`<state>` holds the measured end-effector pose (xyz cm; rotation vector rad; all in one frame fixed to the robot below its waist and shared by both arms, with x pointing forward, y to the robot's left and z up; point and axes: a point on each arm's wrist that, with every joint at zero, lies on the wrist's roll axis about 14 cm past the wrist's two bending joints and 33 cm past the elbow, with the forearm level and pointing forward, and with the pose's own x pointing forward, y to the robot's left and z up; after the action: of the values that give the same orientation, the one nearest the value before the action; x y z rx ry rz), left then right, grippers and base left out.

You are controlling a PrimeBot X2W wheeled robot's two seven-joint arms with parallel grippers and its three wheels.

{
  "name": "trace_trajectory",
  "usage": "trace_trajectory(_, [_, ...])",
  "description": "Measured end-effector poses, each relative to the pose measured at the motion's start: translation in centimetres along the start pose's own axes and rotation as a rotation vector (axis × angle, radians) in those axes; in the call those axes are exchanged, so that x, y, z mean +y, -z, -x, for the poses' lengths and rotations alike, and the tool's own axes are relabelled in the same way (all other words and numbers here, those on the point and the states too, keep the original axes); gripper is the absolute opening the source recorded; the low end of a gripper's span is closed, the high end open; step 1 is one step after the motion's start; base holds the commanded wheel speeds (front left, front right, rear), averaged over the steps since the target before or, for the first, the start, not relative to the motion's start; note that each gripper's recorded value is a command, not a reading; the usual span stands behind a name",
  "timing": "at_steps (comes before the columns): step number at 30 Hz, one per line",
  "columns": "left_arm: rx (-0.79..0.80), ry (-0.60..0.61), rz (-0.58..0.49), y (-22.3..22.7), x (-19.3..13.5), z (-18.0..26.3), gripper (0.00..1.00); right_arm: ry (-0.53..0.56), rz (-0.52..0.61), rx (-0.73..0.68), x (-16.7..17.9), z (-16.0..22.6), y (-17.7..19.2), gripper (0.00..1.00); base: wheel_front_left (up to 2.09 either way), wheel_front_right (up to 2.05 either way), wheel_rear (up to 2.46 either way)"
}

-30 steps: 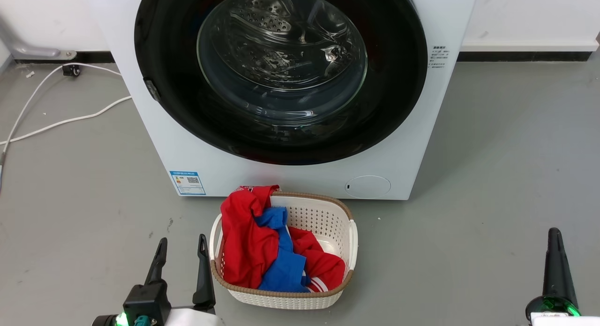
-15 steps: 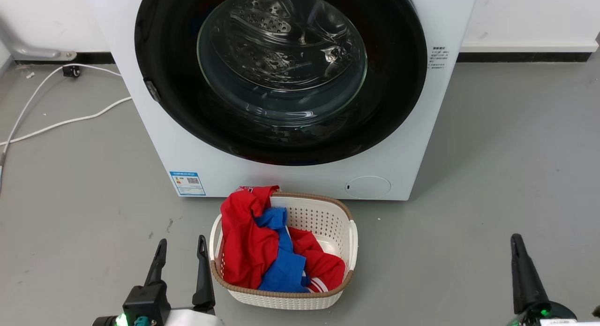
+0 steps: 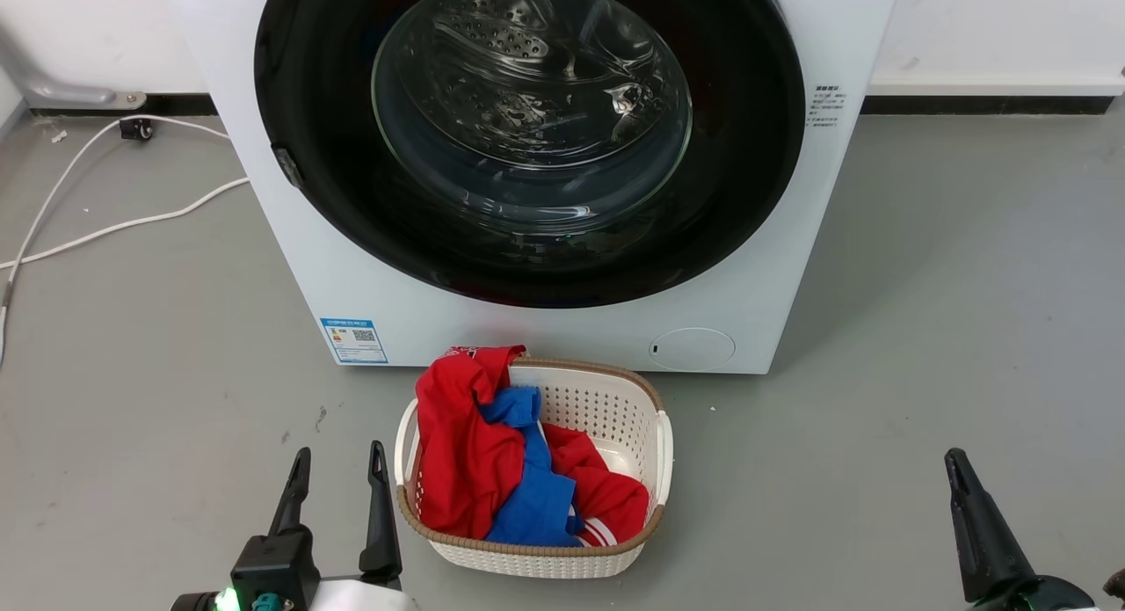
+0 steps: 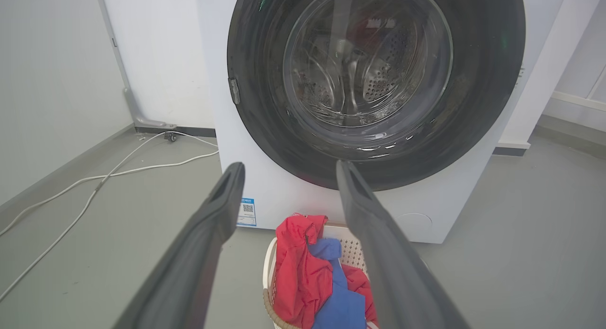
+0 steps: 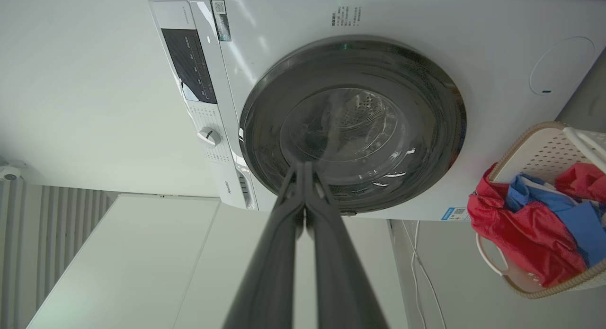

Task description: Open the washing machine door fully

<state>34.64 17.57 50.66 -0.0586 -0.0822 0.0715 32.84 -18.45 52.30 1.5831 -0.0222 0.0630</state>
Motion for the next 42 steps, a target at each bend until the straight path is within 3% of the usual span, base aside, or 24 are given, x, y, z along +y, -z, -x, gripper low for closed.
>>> trace_trajectory(11, [0.006, -0.008, -0.019, 0.2, 0.2, -0.2, 1.00, -0.002, 0.029, -0.024, 0.0, -1.0, -1.0, 0.00, 0.00, 0.00, 0.00])
trace_trajectory(25, [0.019, -0.010, -0.050, 1.1, 0.2, -3.4, 1.00, -0.159, 0.143, -0.163, 5.2, -10.0, -10.4, 0.00, 0.00, 0.00, 0.00])
trace_trajectory(32, [0.036, -0.017, -0.065, 2.3, 0.3, -5.8, 1.00, -0.194, 0.230, -0.074, 6.6, -16.4, -10.8, 0.00, 0.00, 0.00, 0.00])
trace_trajectory(42, [0.084, -0.038, -0.071, 5.0, 0.7, -8.2, 1.00, -0.206, 0.353, 0.121, 6.7, -25.8, -8.0, 0.00, 0.00, 0.00, 0.00])
